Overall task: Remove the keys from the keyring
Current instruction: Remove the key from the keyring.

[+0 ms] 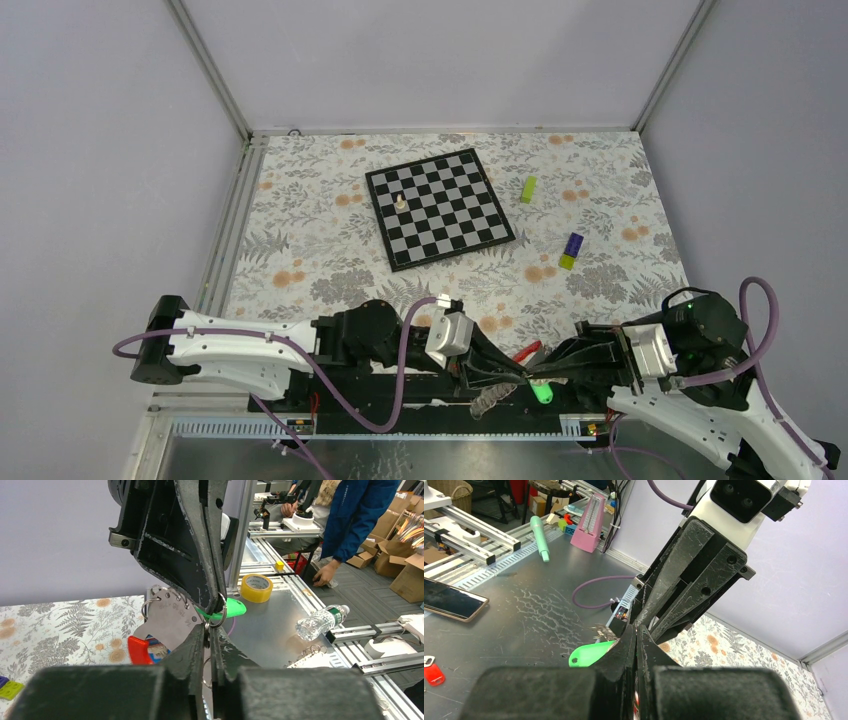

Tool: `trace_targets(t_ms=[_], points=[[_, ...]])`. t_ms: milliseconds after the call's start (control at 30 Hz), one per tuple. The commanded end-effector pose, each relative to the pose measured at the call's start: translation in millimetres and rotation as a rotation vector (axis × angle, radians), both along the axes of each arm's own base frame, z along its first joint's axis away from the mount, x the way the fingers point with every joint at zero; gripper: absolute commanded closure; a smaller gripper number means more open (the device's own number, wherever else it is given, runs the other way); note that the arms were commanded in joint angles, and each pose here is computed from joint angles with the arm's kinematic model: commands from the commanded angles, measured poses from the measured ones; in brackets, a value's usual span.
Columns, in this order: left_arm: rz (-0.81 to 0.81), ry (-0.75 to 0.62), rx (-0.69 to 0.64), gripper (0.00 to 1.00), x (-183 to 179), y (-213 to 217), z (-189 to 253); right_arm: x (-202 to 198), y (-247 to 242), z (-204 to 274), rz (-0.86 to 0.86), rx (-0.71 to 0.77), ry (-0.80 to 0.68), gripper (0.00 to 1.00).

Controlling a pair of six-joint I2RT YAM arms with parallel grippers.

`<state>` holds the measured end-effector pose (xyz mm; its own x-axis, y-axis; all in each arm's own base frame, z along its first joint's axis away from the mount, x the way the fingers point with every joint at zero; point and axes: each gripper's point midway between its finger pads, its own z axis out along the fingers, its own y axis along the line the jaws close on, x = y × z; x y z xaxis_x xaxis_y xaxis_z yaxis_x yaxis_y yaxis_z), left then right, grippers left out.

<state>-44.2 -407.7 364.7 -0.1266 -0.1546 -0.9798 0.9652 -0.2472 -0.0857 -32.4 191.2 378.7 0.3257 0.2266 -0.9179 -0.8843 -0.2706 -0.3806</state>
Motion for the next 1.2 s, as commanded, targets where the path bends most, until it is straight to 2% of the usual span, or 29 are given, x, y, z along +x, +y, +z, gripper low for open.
trace_targets(t_ms=[0,67,733,1167], points=[[-0.016,-0.002,-0.095,0.96,-3.3,2.8,33.9,2.1,-1.6,14.0,-0.023,0.062,-0.037,1.0],[-0.011,0.001,-0.093,1.0,-2.5,3.3,33.4,2.4,-1.9,14.2,-0.027,0.064,-0.037,1.0],[0.025,0.015,-0.052,1.0,3.7,12.5,30.7,6.7,-10.2,19.7,-0.095,0.085,-0.059,1.0],[0.15,0.052,-0.038,1.0,25.7,20.4,39.9,16.4,-9.3,3.8,-0.147,0.02,-0.044,1.0]])
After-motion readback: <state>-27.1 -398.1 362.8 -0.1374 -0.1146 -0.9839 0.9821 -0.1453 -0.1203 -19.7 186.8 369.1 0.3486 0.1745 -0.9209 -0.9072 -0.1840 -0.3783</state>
